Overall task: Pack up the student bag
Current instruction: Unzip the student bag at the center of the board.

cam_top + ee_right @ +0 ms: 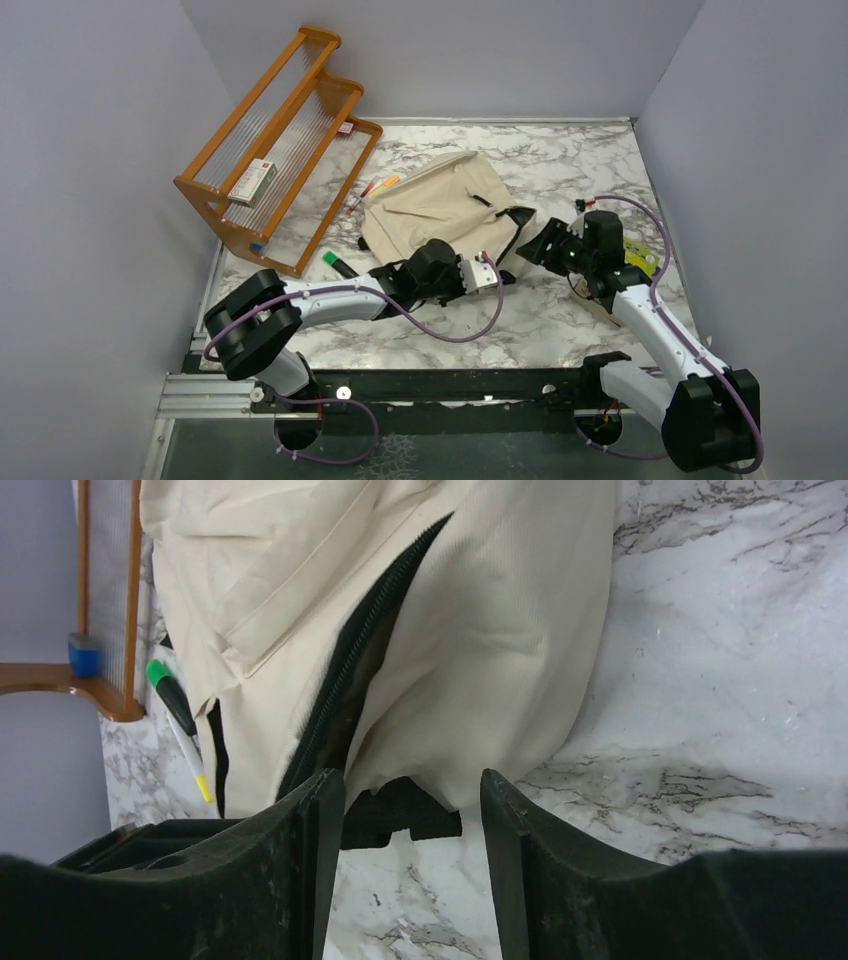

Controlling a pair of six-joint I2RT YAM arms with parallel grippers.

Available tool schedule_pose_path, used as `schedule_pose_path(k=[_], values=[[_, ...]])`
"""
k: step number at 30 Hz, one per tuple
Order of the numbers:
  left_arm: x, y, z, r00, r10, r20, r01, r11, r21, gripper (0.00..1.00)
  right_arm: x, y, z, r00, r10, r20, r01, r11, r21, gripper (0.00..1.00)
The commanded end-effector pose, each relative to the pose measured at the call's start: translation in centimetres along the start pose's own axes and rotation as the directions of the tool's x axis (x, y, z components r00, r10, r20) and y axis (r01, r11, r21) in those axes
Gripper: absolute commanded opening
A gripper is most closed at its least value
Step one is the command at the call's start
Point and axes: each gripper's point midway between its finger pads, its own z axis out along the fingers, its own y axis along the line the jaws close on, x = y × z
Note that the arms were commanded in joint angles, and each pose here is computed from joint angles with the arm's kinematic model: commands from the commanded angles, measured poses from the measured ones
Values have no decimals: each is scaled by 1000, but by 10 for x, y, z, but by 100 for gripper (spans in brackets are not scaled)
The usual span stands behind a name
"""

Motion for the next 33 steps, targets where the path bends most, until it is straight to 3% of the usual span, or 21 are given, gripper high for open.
schedule_pose_path(k=[1,9,13,25,33], values=[[-56,9,-15,987,-26,158,21,999,33,11,10,-5,-1,999,41,-22,-40,999,11,57],[-63,13,-18,984,-49,172,38,997,66,10,19,-6,4,998,43,-53,-44,999,-8,59],[-61,15,-18,983,-78,169,69,996,58,2,24,-11,7,996,51,-69,-51,999,4,60],[-76,69,-28,936,-255,243,288,951,-115,0,10,4,25,980,200,-11,-200,978,-66,66],[-75,88,-30,909,-315,273,361,923,-137,0,6,12,48,976,217,11,-217,976,14,66]])
